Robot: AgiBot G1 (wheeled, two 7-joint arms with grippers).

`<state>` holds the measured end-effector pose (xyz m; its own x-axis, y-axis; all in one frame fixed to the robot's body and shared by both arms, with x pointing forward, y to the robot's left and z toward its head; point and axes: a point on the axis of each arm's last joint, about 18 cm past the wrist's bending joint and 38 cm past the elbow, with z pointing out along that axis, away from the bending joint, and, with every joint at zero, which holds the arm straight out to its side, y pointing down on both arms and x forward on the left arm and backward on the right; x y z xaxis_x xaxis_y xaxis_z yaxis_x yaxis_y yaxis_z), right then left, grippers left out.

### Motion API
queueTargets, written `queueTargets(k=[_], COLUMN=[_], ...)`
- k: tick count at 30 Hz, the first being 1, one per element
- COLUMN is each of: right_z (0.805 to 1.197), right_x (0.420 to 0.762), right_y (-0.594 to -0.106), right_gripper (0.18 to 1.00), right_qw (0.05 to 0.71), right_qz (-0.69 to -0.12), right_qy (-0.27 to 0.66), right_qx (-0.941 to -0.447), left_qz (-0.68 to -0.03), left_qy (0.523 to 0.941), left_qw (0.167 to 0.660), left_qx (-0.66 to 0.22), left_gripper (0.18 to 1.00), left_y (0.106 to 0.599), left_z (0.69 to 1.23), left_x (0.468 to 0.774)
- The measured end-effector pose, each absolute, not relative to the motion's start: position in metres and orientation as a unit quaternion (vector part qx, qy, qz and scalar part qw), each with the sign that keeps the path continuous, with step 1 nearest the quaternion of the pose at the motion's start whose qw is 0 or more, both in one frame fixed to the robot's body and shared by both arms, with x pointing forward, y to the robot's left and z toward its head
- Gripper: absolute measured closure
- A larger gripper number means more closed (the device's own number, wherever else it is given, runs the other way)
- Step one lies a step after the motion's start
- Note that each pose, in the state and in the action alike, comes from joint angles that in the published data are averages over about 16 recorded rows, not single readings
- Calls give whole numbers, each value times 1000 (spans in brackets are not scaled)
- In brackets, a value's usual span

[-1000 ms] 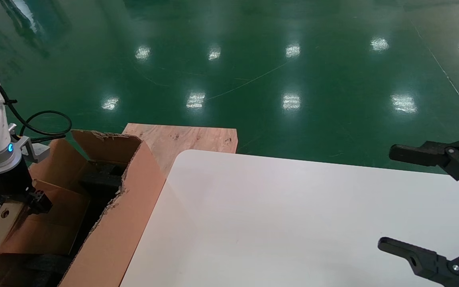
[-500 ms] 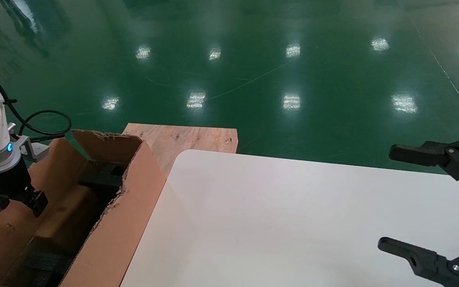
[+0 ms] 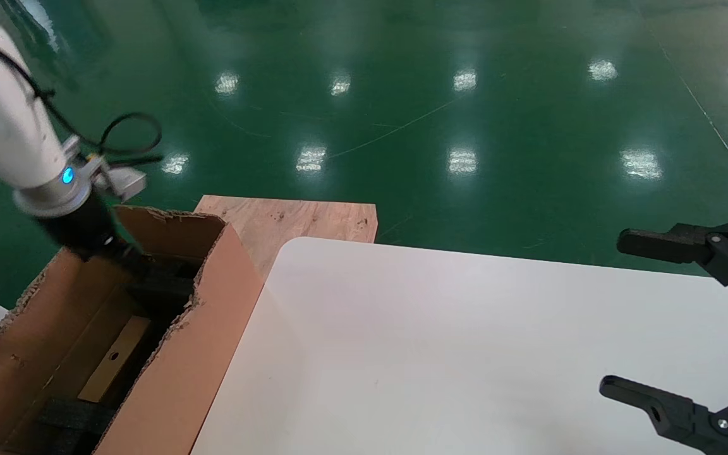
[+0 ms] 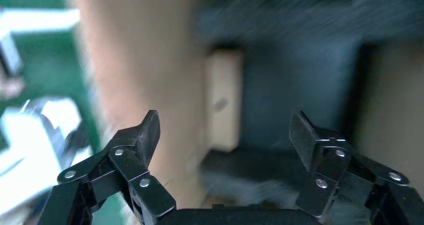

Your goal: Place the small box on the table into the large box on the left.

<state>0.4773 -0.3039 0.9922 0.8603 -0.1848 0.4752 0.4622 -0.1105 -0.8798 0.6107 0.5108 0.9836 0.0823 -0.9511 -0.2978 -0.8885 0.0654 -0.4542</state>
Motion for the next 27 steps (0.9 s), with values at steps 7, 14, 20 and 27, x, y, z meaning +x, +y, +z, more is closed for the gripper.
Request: queueTargets(k=[7,14,20,27], right_z=[992,992,992,992], right_x=[477,477,477,477], right_y=[-304,-304,-304,-304], right_gripper=[178,178,178,178], right_qw=[660,660,660,660], right_qz=[-245,-245,-245,-245], right_qy=[-99,-98,-98,-98], right_qx=[-704,-704,-704,-703], left_qz=[-128,-171,-186,-194], left_qy=[749,809,829,836], left_qw=[232,191,180,171], left_qx=[-608,-528,-496,-484], left_gripper=[216,187,184,184], left_y=[437,374,353,348], left_z=[1023,1049,1056,1050], left_x=[614,600,593,594])
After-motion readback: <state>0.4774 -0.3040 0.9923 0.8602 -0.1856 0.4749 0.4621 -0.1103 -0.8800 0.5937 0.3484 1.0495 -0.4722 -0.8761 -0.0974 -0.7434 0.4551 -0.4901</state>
